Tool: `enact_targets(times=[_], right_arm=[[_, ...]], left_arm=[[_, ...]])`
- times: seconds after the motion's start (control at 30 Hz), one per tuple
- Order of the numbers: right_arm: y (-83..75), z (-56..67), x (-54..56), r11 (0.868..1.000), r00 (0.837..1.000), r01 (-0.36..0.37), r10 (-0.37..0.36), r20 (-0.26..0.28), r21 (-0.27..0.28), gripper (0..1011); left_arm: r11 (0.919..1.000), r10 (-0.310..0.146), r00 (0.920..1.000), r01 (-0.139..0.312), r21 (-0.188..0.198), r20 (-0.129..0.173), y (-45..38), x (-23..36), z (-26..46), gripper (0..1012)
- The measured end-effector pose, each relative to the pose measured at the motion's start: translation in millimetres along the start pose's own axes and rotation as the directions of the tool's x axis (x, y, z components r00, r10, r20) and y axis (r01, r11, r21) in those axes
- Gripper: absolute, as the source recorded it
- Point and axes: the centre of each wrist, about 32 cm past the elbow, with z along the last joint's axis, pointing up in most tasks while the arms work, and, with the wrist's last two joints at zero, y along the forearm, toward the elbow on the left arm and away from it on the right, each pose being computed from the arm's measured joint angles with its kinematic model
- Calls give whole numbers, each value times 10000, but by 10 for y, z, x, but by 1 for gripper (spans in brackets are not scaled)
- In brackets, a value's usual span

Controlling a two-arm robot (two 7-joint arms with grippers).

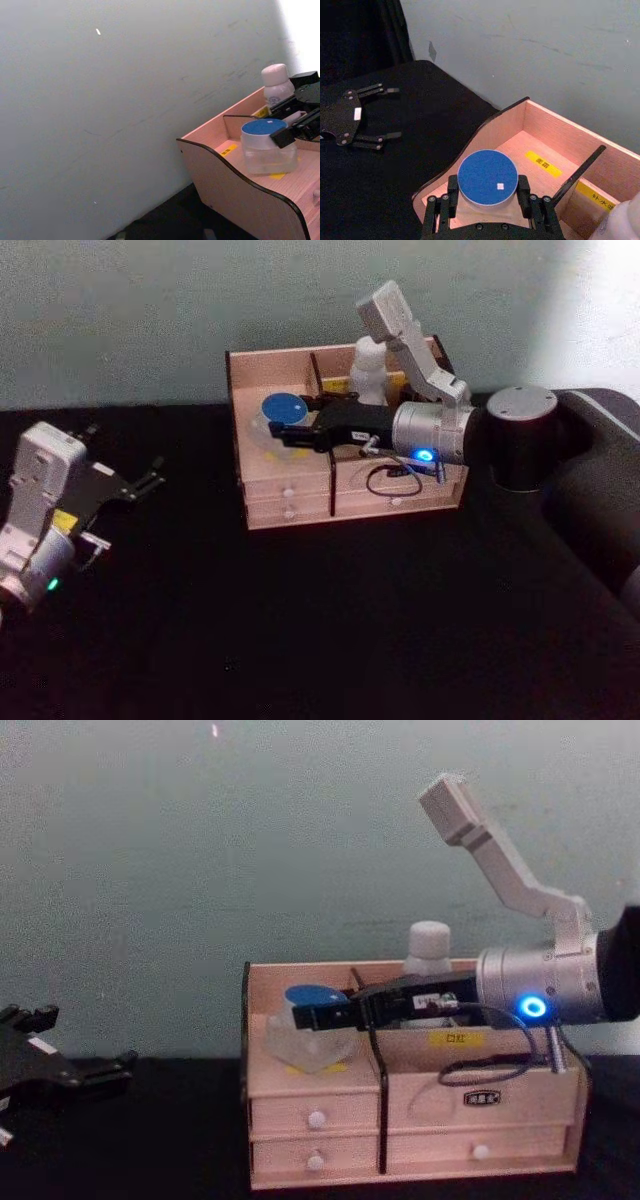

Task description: Pick up the facial cleanser and watermelon frost from the table and place them into the tiered storage box.

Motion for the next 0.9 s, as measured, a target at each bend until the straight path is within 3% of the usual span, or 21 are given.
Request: enact_targets(times=[0.57, 0.9], right_arm=[[-6, -4, -1, 10000, 10000, 9, -9, 8, 4, 708], [-6, -5, -3, 10000, 10000, 11, -11, 19, 16, 933]], left_arm=[[10000, -1, 10000, 1, 0, -1, 0, 0, 0, 1001], [10000, -1, 10000, 1, 1, 0, 0, 0, 0, 1001]])
